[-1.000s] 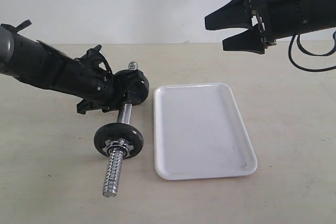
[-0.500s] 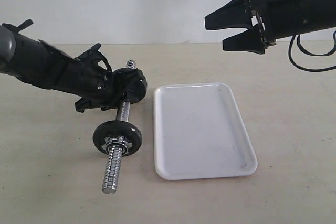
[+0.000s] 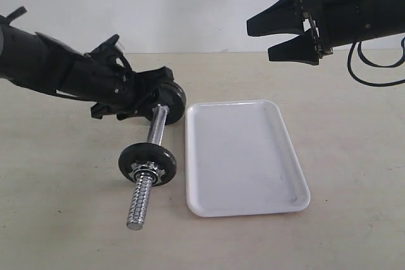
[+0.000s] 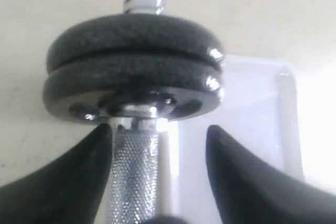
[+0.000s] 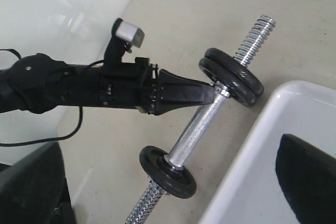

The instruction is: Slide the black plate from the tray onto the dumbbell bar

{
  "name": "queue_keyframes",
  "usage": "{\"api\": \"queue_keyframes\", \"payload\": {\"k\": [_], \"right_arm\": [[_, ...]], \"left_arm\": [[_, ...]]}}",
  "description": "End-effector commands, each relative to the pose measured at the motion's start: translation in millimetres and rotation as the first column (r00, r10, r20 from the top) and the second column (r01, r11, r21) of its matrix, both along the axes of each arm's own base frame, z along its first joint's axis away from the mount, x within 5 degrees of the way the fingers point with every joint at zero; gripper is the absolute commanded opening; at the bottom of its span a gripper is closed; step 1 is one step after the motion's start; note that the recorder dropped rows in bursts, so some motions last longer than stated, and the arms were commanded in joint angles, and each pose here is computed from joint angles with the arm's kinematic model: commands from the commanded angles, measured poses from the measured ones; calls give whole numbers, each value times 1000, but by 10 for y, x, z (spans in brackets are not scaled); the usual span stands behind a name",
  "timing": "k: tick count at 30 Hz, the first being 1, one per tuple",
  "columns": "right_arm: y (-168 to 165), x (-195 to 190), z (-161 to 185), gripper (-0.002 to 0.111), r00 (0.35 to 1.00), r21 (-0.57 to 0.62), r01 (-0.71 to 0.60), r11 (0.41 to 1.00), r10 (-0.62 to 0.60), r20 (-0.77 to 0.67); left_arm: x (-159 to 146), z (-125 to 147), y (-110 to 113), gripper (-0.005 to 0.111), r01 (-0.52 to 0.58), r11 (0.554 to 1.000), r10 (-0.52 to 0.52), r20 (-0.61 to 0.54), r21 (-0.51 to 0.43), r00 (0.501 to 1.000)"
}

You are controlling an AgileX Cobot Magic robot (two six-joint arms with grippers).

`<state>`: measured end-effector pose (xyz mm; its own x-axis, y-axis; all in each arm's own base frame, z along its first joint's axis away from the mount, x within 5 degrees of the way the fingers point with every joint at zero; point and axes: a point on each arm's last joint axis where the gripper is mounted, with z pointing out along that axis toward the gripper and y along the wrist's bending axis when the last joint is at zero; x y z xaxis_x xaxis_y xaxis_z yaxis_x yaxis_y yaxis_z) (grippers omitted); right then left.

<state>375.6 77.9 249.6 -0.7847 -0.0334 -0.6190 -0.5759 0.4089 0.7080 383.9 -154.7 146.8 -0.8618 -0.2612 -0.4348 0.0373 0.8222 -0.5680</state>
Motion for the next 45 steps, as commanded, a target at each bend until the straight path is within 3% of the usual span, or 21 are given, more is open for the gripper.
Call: {"api": "queue_keyframes", "payload": {"k": [1,27,37,43,45], "right_arm": [[-17,-21,76,102,1000,-2,-8,1000,8,27],[-18,-22,73,102,1000,-6,-9,1000,9,24],[-17,-59,167,102,1000,-2,-1,1000,1,25],[-55,-226,547,102,990,-13,6,1000,-4,141],[-133,-352,791,102,975,-25,25,999,-19,223]], "left_arm": [[16,160,-27,55,3,1000,-2,35,-28,999],[-12,267,-34,55,40,998,-37,55,-44,998],[-110,867,27,55,116,993,-118,278,22,953],[-270,1392,145,55,150,988,-154,427,45,891],[-421,1719,202,55,171,982,-185,524,76,831]]}}
